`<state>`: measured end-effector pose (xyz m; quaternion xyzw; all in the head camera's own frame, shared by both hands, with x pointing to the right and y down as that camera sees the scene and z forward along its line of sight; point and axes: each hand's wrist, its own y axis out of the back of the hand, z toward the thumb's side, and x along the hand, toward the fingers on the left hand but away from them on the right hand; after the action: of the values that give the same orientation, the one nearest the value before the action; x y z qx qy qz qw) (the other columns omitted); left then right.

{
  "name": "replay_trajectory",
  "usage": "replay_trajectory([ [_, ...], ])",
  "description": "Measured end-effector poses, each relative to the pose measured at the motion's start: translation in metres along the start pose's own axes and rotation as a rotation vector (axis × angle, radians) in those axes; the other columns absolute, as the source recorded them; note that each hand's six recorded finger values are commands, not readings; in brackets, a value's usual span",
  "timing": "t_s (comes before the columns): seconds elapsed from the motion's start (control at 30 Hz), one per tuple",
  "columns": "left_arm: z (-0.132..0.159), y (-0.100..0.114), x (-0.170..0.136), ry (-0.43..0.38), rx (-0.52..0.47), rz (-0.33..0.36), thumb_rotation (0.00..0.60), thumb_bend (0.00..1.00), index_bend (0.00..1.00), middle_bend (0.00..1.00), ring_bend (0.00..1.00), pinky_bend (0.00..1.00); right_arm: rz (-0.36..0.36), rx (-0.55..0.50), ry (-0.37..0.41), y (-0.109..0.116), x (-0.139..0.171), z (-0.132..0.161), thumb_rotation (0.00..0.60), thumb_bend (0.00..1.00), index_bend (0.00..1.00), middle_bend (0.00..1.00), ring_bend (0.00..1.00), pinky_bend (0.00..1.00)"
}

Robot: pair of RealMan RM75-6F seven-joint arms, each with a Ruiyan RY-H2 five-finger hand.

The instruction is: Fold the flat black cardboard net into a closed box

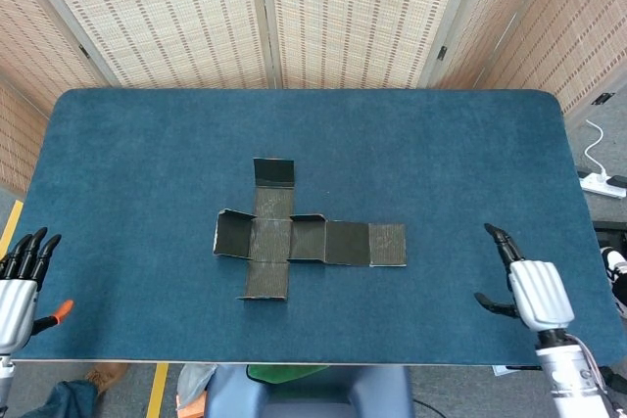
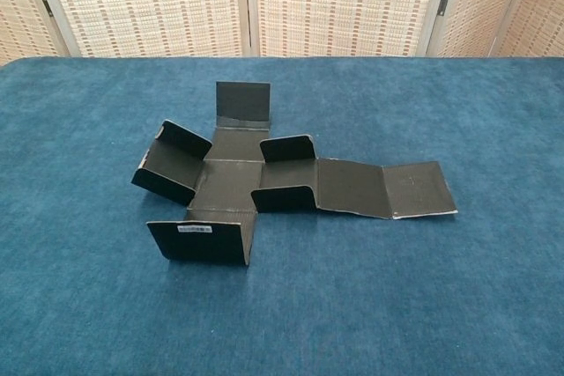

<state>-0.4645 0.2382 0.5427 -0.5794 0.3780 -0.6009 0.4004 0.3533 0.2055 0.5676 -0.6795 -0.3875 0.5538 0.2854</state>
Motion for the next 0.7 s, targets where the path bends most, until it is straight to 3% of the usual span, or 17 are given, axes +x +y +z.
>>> replay_trajectory([
  [0.37,-0.005,-0.008,-0.004,-0.022,-0.018,-0.019,0.6,0.2,0.05,0.0,0.02,0.19,0.239,-0.049,-0.041,-0.062,-0.059,0.069,0.6,0.11,0.0,0.0,0.75,1.0],
  [0.7,-0.015,-0.019,-0.006,-0.014,-0.039,-0.05,0.6,0.2,0.05,0.0,0.02,0.18,0.371,-0.014,-0.046,-0.103,-0.11,0.142,0.6,0.11,0.0,0.0,0.75,1.0],
])
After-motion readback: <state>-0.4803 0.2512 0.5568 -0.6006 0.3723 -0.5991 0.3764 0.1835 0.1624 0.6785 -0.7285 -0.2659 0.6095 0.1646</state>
